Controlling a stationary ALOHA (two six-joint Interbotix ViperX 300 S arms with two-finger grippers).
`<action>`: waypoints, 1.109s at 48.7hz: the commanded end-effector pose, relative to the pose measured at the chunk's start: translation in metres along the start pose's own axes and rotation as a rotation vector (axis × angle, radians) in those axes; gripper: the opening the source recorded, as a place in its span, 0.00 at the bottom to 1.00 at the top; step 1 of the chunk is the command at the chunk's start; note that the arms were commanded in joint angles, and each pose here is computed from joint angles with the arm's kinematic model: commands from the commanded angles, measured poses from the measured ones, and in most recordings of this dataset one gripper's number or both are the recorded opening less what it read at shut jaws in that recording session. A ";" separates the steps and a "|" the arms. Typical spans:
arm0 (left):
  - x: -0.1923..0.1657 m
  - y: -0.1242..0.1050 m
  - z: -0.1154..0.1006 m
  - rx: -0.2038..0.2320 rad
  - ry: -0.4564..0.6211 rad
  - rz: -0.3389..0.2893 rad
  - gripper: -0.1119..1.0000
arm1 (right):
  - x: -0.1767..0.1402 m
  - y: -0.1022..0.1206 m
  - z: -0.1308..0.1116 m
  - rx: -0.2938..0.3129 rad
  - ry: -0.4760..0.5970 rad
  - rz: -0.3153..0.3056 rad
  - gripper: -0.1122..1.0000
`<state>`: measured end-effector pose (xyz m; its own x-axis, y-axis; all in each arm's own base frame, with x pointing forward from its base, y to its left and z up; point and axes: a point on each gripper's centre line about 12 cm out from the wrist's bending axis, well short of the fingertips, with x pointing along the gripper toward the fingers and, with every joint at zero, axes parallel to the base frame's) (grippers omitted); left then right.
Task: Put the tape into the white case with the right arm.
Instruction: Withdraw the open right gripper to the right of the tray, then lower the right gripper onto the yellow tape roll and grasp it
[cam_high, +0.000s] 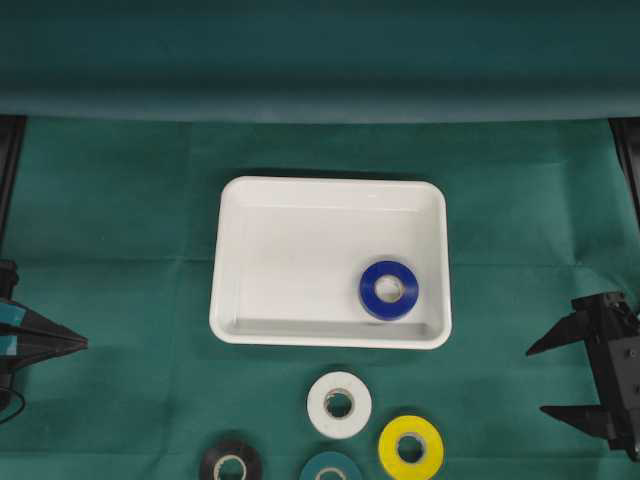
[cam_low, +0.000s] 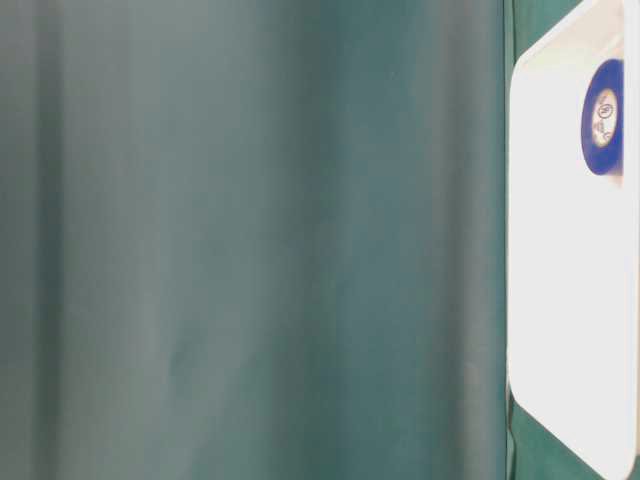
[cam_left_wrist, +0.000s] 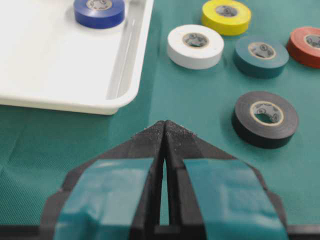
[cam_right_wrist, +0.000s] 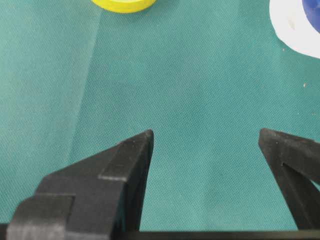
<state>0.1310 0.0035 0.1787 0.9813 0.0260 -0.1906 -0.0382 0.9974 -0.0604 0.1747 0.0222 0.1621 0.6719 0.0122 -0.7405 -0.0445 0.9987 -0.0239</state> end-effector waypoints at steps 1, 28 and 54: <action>0.000 0.000 0.005 -0.001 -0.011 0.003 0.10 | -0.001 0.002 0.011 -0.001 -0.025 0.009 0.60; 0.000 0.000 0.006 -0.001 -0.012 0.002 0.10 | 0.032 0.019 0.026 -0.038 -0.004 0.072 0.61; 0.000 0.000 0.005 -0.001 -0.011 0.003 0.10 | 0.083 0.053 0.068 -0.123 0.065 0.116 0.61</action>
<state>0.1310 0.0037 0.1787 0.9813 0.0276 -0.1906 -0.0397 0.9974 -0.0604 0.2638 0.0732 0.1386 0.5878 0.1064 -0.8019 -0.2004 0.9796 -0.0169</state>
